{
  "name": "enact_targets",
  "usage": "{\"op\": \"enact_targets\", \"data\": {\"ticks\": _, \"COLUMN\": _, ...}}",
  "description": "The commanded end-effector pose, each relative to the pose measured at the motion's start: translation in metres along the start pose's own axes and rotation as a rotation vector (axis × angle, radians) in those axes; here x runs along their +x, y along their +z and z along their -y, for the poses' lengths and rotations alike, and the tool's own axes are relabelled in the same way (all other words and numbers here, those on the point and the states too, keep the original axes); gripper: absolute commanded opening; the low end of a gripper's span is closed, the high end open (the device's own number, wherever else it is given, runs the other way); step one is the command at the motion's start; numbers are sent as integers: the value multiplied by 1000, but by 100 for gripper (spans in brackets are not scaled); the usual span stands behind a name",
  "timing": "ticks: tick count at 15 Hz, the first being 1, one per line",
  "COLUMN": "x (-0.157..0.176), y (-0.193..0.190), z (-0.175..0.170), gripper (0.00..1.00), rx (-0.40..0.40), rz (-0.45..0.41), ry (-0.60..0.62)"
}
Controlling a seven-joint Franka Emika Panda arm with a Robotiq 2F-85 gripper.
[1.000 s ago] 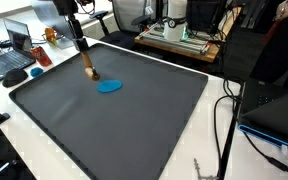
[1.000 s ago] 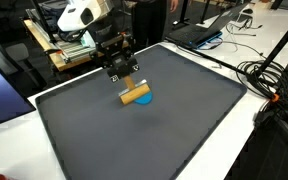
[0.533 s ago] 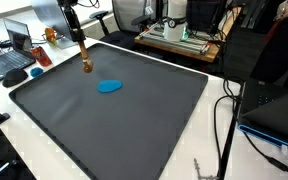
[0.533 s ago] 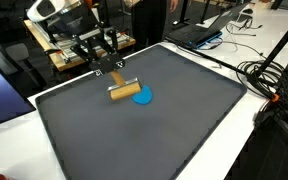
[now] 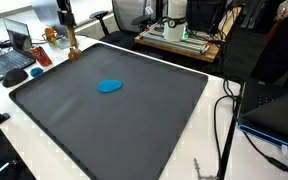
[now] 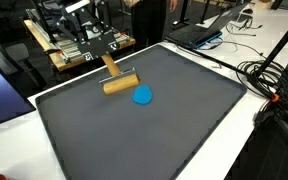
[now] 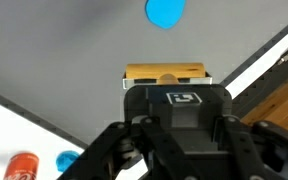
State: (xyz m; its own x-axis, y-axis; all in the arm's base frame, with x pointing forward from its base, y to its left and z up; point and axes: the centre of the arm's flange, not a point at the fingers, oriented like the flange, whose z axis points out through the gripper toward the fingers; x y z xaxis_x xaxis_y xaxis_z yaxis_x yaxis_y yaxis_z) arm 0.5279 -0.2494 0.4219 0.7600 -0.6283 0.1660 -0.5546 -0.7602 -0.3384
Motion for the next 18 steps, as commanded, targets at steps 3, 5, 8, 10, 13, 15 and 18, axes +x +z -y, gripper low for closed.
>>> {"op": "enact_targets", "data": {"ticks": 3, "x": -36, "y": -54, "z": 50, "gripper": 22, "rx": -34, "rz": -60, "ry": -301}}
{"op": "enact_targets", "data": {"ticks": 5, "x": -49, "y": -69, "z": 70, "gripper": 22, "rx": -33, "rz": -73, "ry": -412}}
{"op": "enact_targets", "data": {"ticks": 8, "x": -70, "y": -90, "z": 101, "gripper": 22, "rx": -20, "rz": -98, "ry": -571}}
{"op": "enact_targets", "data": {"ticks": 10, "x": -85, "y": -100, "z": 124, "gripper": 22, "rx": -23, "rz": -102, "ry": -681}}
{"op": "enact_targets", "data": {"ticks": 13, "x": -105, "y": -109, "z": 152, "gripper": 22, "rx": -48, "rz": -68, "ry": -843}}
{"op": "enact_targets", "data": {"ticks": 15, "x": -117, "y": -112, "z": 169, "gripper": 22, "rx": -75, "rz": -44, "ry": -947}}
{"op": "enact_targets", "data": {"ticks": 18, "x": -131, "y": -115, "z": 189, "gripper": 22, "rx": -135, "rz": -11, "ry": -1075}}
